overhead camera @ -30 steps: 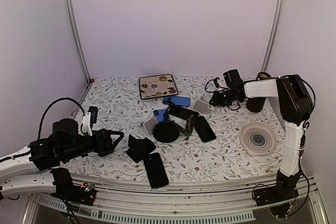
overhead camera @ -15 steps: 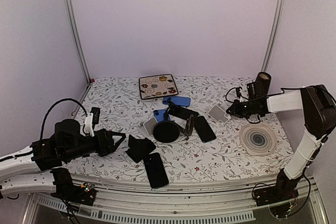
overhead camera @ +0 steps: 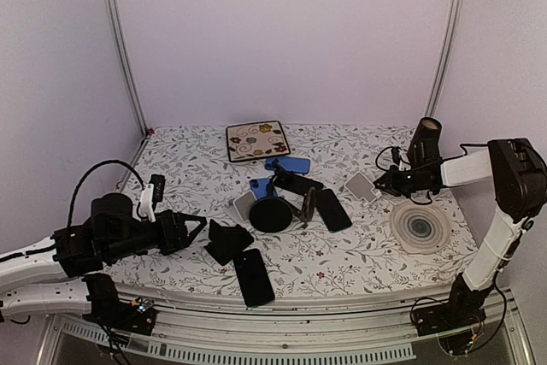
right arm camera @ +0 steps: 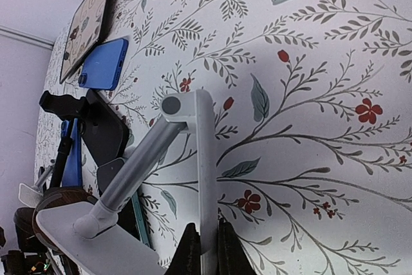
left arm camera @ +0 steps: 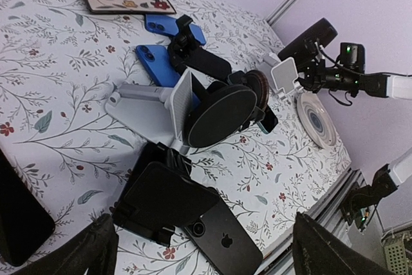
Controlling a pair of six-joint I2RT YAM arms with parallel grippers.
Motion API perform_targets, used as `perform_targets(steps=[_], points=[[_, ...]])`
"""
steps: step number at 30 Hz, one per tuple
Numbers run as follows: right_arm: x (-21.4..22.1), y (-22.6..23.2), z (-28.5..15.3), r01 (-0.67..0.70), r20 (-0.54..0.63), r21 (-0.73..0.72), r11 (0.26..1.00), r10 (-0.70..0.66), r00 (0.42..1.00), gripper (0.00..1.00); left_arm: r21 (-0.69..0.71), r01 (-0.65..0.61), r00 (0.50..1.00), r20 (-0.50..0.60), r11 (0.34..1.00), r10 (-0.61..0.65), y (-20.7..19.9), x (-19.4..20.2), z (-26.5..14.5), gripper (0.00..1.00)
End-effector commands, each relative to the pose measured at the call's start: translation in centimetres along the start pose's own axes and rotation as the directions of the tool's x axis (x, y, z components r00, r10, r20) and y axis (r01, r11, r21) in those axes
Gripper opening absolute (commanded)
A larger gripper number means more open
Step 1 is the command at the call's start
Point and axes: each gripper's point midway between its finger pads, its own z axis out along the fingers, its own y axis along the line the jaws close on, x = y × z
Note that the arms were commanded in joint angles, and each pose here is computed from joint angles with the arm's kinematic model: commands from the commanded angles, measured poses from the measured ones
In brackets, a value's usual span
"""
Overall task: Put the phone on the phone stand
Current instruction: Place the phone stand at the center of the board.
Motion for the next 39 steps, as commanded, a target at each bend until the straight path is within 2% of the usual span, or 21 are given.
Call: perform_targets(steps=[1,7,19,39], points=[[0.1,0.1,0.4,0.009,-0.006,-0.055,0.998,-0.009,1.000,0.08,0.000,-0.002,1.000,0.006,1.000,0.002,0.2,0.0,0.3,0.94],[0.4,-0.3,0.6,-0.005,-0.015,-0.044,0.999,0.004,1.000,0.11,0.002,-0.001,1.000,0.004,1.000,0.001,0.2,0.0,0.3,0.94],[0.3,-1.8,0.4,-0.013,-0.004,0.051,0.999,0.013,1.000,0.37,0.000,-0.003,1.000,0.003,1.000,0.003,0.2,0.0,0.3,0.94],[-1.5,-3.0,-3.3,0.003,0.080,0.239,0.971,-0.022,0.997,0.65,0.005,-0.001,1.000,-0.003,1.000,0.002,0.2,0.3,0.9,0.94]])
